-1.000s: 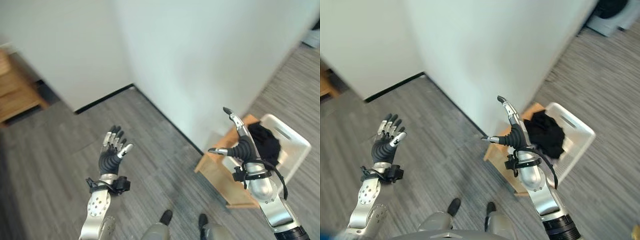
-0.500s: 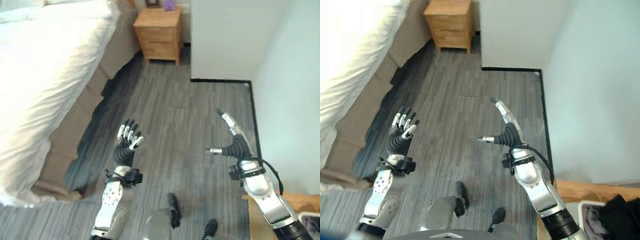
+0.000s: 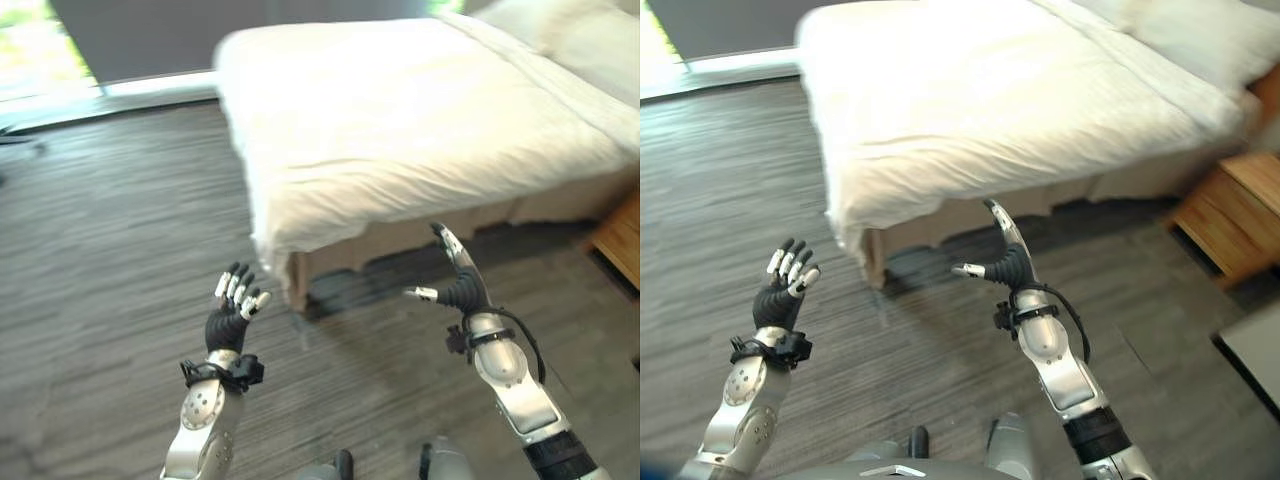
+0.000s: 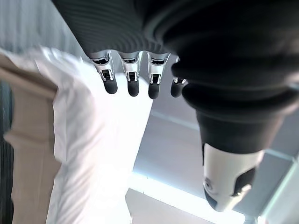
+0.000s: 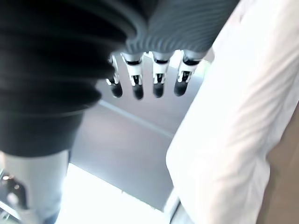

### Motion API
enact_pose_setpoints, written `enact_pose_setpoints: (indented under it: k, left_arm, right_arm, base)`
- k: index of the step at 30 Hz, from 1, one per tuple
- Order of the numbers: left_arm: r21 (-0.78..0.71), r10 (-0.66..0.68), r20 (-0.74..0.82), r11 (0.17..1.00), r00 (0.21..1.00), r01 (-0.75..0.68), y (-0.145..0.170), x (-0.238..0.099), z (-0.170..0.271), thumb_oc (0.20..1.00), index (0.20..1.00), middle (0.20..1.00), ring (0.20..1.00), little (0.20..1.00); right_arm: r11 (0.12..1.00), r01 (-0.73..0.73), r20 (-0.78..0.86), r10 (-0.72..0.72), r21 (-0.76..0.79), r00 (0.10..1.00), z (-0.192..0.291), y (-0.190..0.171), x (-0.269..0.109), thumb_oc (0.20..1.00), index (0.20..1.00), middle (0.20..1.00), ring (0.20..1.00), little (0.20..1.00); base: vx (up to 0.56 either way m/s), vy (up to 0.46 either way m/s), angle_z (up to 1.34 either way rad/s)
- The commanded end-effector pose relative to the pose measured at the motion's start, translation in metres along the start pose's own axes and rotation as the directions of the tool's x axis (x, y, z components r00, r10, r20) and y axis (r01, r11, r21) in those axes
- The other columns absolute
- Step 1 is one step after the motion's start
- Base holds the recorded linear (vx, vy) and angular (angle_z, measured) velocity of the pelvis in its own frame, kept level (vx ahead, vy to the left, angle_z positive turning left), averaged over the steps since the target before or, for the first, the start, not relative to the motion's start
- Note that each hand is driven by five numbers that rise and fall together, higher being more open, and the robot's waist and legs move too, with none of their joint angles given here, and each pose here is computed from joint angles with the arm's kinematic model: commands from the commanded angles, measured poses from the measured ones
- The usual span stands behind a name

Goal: Pick up bed clothes into laundry basket.

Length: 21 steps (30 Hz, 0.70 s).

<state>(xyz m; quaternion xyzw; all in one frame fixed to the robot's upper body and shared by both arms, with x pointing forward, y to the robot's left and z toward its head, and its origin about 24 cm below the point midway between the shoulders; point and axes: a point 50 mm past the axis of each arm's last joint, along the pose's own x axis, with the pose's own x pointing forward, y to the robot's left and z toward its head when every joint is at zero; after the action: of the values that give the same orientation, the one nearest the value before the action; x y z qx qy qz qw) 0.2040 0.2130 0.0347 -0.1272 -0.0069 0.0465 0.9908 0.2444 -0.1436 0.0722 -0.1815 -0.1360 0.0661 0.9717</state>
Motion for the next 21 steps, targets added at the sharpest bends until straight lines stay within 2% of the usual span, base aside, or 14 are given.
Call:
enact_pose_setpoints:
  k: [1, 7, 9, 12, 16, 21]
  left_arm:
    - [0.018, -0.143, 0.127, 0.99, 0.982, 0.141, -0.025, 0.018, 0.025, 1.0, 1.0, 1.0, 1.0, 1.0]
    - [0.045, -0.113, 0.179, 0.993, 0.977, 0.107, -0.02, 0.025, 0.036, 1.0, 1.0, 1.0, 1.0, 1.0]
    - [0.043, -0.028, 0.195, 0.999, 0.98, 0.02, -0.006, 0.019, 0.035, 1.0, 1.0, 1.0, 1.0, 1.0]
    - [0.057, -0.001, 0.213, 0.998, 0.977, -0.011, -0.002, 0.018, 0.038, 1.0, 1.0, 1.0, 1.0, 1.0]
    - [0.081, -0.029, 0.329, 0.997, 0.944, 0.003, -0.013, 0.03, 0.061, 1.0, 1.0, 1.0, 1.0, 1.0]
    - [0.177, -0.05, 0.338, 0.984, 0.94, -0.012, -0.008, 0.023, 0.065, 1.0, 1.0, 1.0, 1.0, 1.0]
  right_arm:
    - [0.997, 0.066, 0.12, -0.07, 0.041, 0.99, 0.023, -0.022, 0.011, 1.0, 1.0, 1.0, 1.0, 1.0]
    - [0.997, 0.016, 0.142, -0.027, 0.076, 0.989, 0.029, -0.015, 0.023, 1.0, 1.0, 1.0, 1.0, 1.0]
    - [0.996, -0.018, 0.136, 0.006, 0.088, 0.991, 0.027, -0.011, 0.024, 1.0, 1.0, 1.0, 1.0, 1.0]
    - [0.996, -0.019, 0.124, 0.007, 0.093, 0.992, 0.024, -0.012, 0.024, 1.0, 1.0, 1.0, 1.0, 1.0]
    - [0.997, 0.066, 0.107, -0.07, 0.037, 0.992, 0.02, -0.033, 0.019, 1.0, 1.0, 1.0, 1.0, 1.0]
    - [0.995, 0.098, 0.055, -0.1, 0.033, 0.993, 0.01, -0.041, 0.007, 1.0, 1.0, 1.0, 1.0, 1.0]
  base:
    - [0.27, -0.246, 1.53]
    - [0.17, -0.219, 1.39]
    - [0.23, -0.223, 0.34]
    - [0.09, -0.132, -0.38]
    - [-0.08, -0.116, 0.26]
    - [0.07, 0.029, 0.58]
